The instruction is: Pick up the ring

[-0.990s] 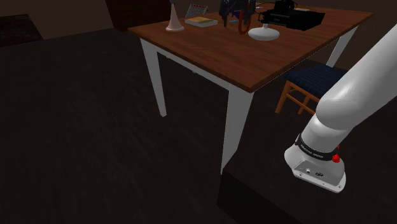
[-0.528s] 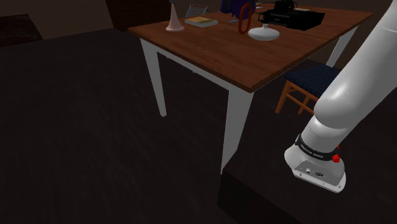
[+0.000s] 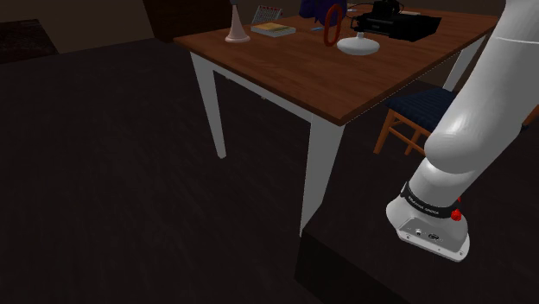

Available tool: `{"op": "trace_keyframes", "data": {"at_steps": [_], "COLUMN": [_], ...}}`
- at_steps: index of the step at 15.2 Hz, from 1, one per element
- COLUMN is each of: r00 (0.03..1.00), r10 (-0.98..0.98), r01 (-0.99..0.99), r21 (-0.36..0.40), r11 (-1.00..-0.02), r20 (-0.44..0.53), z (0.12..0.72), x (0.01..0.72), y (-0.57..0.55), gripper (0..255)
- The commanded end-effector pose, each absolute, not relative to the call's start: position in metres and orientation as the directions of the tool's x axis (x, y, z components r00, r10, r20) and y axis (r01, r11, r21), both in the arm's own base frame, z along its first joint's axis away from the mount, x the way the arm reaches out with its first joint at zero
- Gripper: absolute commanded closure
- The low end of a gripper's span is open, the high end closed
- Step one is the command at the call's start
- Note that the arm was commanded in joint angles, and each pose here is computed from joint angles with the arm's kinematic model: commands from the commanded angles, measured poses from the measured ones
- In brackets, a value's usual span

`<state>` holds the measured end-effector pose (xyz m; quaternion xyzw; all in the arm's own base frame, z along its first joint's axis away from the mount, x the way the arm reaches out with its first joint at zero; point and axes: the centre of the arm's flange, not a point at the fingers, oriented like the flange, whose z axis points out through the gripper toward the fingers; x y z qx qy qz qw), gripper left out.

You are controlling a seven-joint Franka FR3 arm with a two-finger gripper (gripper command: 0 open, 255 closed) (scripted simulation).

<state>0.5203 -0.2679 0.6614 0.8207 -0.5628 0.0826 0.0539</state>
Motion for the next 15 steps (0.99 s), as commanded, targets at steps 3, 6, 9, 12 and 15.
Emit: {"op": "trace_keyframes", "data": {"at_steps": [3,6,9,12,15], "r00": [0.348,0.348,0.348,0.348,0.348], "r10": [-0.916,-0.916,-0.916,-0.916,-0.916], "r01": [-0.934,-0.934,-0.934,-0.934,-0.934], "r21": [-0.005,-0.005,-0.005,-0.005,-0.005], "r11": [-0.356,-0.356,-0.356,-0.356,-0.356], "r20": [0.198,0.198,0.198,0.198,0.198], "z": [0.642,0.629,0.629,0.629,0.629], "x": [0.52,0.52,0.52,0.52,0.52], "y": [-0.269,-0.269,-0.269,-0.269,-0.269], "gripper": [0,0,255,255,255]}}
